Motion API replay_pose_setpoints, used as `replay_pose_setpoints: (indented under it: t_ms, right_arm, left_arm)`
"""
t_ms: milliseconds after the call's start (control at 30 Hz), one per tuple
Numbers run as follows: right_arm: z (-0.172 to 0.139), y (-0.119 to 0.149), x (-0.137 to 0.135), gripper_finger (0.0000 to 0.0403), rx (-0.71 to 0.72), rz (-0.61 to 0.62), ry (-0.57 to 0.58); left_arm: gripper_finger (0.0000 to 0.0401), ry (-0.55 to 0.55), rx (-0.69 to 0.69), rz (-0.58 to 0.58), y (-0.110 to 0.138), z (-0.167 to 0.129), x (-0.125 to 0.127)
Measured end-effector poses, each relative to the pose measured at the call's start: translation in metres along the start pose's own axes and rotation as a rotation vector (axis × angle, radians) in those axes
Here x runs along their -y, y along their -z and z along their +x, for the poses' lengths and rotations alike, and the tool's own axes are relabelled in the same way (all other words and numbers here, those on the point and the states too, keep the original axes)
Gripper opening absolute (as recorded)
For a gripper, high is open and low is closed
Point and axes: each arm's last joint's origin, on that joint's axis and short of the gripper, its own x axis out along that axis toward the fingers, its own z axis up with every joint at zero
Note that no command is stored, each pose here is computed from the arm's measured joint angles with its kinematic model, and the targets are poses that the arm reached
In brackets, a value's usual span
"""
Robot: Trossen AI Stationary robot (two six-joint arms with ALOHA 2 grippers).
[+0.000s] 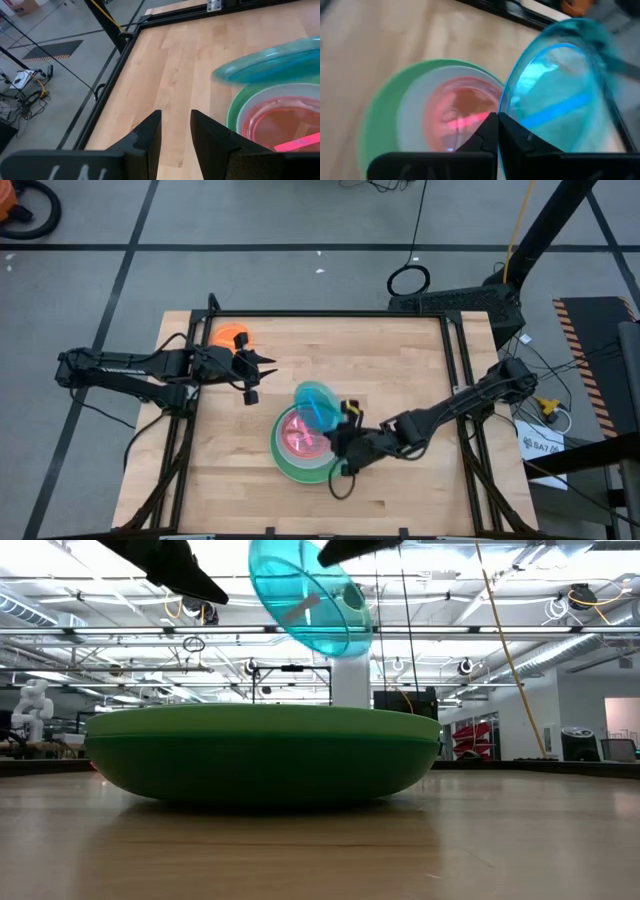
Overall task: Stack plastic plates
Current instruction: Stack the small blue plate on the small pink plate
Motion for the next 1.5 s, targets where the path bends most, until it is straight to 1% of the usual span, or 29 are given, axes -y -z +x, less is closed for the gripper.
replay_pose_setpoints:
  t_ms: [67,133,467,533,667,767,833,933,1100,1200,1500]
  right_arm:
    - [-0.001,-0.001,-0.006,0.0000,0.018,-0.023,-0.060]
    - [-0.002,-0.002,-0.009,0.0000,0.027,-0.020,-0.110]
    - [-0.005,-0.003,-0.017,0.0000,0.043,-0.002,-0.161]
    - [-0.001,-0.002,-0.019,0.0000,0.040,-0.014,-0.161]
    - [0.017,0.004,-0.028,0.0000,0.021,-0.041,-0.208]
    - [0.034,0.012,-0.034,0.0000,-0.031,-0.057,-0.243]
    - [0.044,0.014,-0.035,0.0000,-0.075,-0.070,-0.237]
    - [0.053,0.012,-0.035,0.0000,-0.145,-0.107,-0.230]
    - [0.068,0.006,-0.034,0.0000,-0.230,-0.139,-0.265]
    - [0.073,0.004,-0.032,0.0000,-0.277,-0.171,-0.259]
    - [0.077,0.004,-0.029,0.0000,-0.286,-0.169,-0.278]
  left_arm:
    - [0.0111,0.000,0.000,0.000,0.000,0.000,0.000]
    - [0.0111,0.000,-0.001,0.000,0.000,0.000,0.000]
    - [0.0111,0.000,-0.002,0.000,0.000,0.000,0.000]
    - [0.0111,0.000,-0.002,0.000,0.000,0.000,0.000]
    - [0.0111,0.000,-0.002,0.000,0.000,0.000,0.000]
    - [0.0111,0.000,-0.002,0.000,0.000,0.000,0.000]
    - [0.0111,0.000,-0.002,0.000,0.000,0.000,0.000]
    - [0.0111,0.000,-0.002,0.000,0.000,0.000,0.000]
    - [0.0111,0.000,-0.003,0.001,0.000,0.000,0.000]
    - [0.0111,0.000,-0.003,0.001,0.000,0.000,0.000]
    - [0.0111,0.000,-0.004,0.001,0.000,0.000,0.000]
